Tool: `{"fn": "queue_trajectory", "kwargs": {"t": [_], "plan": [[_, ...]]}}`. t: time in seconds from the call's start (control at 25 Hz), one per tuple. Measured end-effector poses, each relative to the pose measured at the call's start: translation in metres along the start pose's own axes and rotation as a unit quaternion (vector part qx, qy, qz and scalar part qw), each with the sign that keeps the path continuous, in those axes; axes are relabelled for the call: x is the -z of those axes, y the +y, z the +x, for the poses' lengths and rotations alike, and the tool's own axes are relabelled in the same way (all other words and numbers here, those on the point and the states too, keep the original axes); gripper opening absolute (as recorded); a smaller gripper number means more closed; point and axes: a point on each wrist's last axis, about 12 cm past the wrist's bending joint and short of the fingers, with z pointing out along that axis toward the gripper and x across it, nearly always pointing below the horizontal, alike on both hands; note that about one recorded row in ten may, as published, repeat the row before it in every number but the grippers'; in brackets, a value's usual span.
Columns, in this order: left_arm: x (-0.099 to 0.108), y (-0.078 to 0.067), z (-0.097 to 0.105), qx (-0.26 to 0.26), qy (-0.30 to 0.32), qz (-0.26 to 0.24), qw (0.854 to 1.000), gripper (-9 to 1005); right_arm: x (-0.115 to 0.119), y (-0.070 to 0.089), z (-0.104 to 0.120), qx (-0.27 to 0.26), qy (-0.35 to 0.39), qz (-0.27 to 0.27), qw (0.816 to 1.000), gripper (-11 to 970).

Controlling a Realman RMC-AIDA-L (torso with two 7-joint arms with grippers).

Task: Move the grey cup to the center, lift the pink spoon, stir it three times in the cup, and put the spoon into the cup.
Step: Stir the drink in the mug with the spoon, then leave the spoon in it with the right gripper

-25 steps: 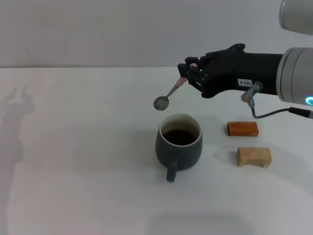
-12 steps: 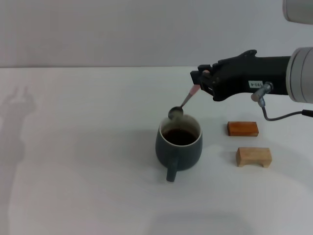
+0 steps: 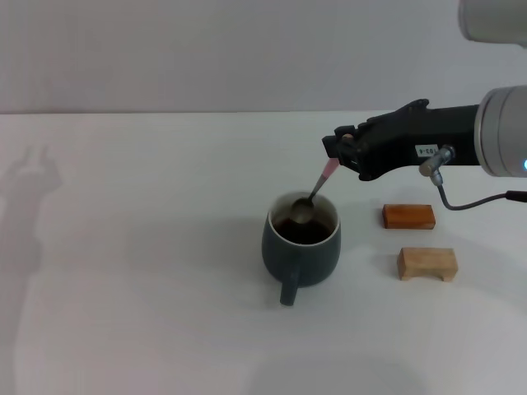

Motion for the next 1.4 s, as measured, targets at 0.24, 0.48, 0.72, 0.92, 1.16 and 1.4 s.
{"fn": "queue_trajectory", "kwargs": {"t": [0.24, 0.48, 0.72, 0.92, 1.16, 1.4], "plan": [[0.001, 0.001, 0.000, 0.005, -0.001, 0.000, 1.000, 212, -0.016, -0.007, -0.003, 0.001, 0.028, 0.003, 1.000, 122], [0.001, 0.001, 0.000, 0.006, -0.001, -0.002, 1.000, 212, -0.038, -0.007, -0.007, 0.005, 0.062, -0.015, 0.998, 122], [0.000, 0.002, -0.001, 0.006, -0.002, -0.002, 1.000, 212, -0.048, -0.007, -0.008, 0.006, 0.077, -0.022, 0.997, 122], [-0.001, 0.002, -0.001, 0.005, -0.003, -0.003, 1.000, 212, -0.056, -0.009, -0.007, 0.003, 0.092, -0.026, 0.995, 122], [-0.002, 0.002, -0.001, 0.004, -0.002, -0.002, 1.000, 212, -0.063, -0.007, -0.009, 0.008, 0.102, -0.034, 0.994, 122], [-0.002, 0.002, 0.000, 0.004, -0.001, -0.003, 1.000, 212, -0.065, -0.005, -0.010, 0.013, 0.105, -0.036, 0.994, 122]]}}
